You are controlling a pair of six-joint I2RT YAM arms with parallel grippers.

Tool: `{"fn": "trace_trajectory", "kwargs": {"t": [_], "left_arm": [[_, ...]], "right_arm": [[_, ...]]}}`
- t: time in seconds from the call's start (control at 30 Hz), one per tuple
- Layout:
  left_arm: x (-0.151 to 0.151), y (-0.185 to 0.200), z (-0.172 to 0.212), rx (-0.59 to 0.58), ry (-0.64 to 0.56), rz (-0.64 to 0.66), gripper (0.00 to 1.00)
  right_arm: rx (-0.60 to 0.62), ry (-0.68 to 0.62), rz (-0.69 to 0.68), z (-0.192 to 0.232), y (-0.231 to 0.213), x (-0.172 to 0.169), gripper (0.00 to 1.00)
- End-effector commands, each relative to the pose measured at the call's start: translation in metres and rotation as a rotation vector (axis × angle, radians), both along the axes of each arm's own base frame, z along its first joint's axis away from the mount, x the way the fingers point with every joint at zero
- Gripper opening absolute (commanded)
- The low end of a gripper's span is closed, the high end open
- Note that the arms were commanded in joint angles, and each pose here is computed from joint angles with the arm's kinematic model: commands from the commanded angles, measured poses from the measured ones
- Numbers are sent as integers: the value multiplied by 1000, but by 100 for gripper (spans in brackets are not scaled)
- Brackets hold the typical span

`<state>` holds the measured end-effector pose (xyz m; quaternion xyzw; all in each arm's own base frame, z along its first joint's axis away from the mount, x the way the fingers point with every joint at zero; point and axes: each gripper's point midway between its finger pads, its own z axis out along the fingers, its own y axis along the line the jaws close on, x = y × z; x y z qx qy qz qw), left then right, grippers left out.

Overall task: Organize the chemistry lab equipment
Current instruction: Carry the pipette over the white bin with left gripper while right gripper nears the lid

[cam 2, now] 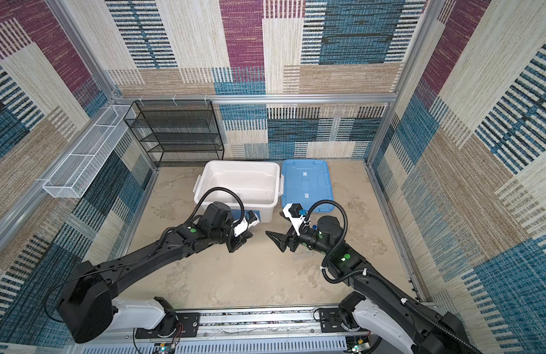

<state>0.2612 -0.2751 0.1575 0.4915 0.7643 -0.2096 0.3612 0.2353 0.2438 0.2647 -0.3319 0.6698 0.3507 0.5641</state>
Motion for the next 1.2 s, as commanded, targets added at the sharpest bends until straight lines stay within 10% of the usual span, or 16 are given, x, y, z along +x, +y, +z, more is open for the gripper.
{"fn": "trace_trajectory", "kwargs": {"t": [0.0, 0.47, 1.17], "left_arm": [[6, -11, 44, -172, -2, 32, 3], [74, -24, 190, -504, -4, 275, 5], [203, -51, 143, -587, 249, 485, 3]], "right_arm": [[33, -27, -39, 22, -2, 8, 90], [76, -35, -88, 103, 2, 61, 89], [8, 141, -194, 94, -7, 161, 90]]}}
